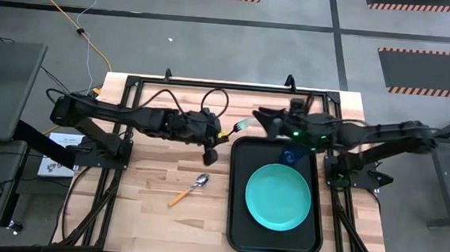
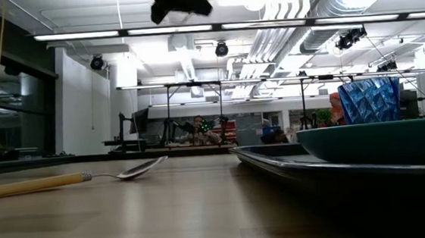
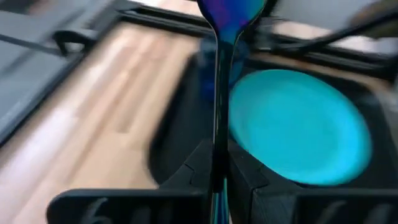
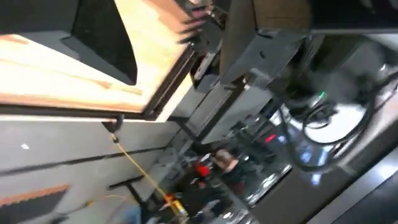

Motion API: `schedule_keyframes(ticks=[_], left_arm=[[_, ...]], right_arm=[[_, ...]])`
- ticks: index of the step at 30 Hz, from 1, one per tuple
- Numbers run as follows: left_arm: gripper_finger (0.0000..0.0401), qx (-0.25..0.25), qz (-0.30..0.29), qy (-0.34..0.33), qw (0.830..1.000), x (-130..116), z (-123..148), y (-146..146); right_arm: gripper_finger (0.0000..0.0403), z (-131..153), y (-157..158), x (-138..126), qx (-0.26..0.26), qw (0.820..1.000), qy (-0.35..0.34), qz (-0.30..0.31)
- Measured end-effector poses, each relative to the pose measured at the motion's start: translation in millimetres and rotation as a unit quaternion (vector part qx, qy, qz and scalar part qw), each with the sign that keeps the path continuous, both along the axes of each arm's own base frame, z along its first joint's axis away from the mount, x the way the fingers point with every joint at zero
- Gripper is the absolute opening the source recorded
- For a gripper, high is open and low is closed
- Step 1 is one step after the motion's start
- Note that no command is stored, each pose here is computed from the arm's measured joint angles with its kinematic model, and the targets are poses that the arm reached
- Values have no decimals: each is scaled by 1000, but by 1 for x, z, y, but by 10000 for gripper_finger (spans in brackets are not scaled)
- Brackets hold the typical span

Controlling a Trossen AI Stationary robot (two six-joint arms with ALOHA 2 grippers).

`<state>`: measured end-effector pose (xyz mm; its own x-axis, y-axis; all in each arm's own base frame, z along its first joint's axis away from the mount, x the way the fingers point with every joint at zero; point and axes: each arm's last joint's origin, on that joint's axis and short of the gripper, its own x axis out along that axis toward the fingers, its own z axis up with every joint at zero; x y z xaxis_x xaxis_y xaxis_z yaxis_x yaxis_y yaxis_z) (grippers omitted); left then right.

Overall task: Pick and place plate/cup/fork/spoon on tray
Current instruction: Put the blue fork on black serving tray to the right of the blue plate

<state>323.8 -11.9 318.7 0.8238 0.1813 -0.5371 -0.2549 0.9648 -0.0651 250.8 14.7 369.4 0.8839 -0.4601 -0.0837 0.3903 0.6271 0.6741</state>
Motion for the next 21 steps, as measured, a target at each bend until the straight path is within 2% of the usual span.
schedule_keyframes(ticks=[2,5,8,10,15,19,21], left_arm=[[10,-44,-36,-8,998,-6,7,0],[10,-161,-109,-20,981,-11,15,2],[10,-305,-196,-1,932,-14,18,3],[10,-371,-242,13,897,-15,20,2],[10,-452,-288,16,844,-12,28,-1],[10,-505,-267,45,819,-7,23,-2],[10,-519,-256,53,814,-5,21,-2]], right_arm=[[230,9,-1,-12,-13,999,-5,42],[231,14,1,-26,-28,992,10,124],[232,13,7,-31,-47,977,32,204],[232,11,12,-31,-57,968,40,242],[232,-3,27,-18,-107,944,86,300],[232,-12,36,-8,-169,924,114,325],[232,-13,37,-7,-193,922,119,314]])
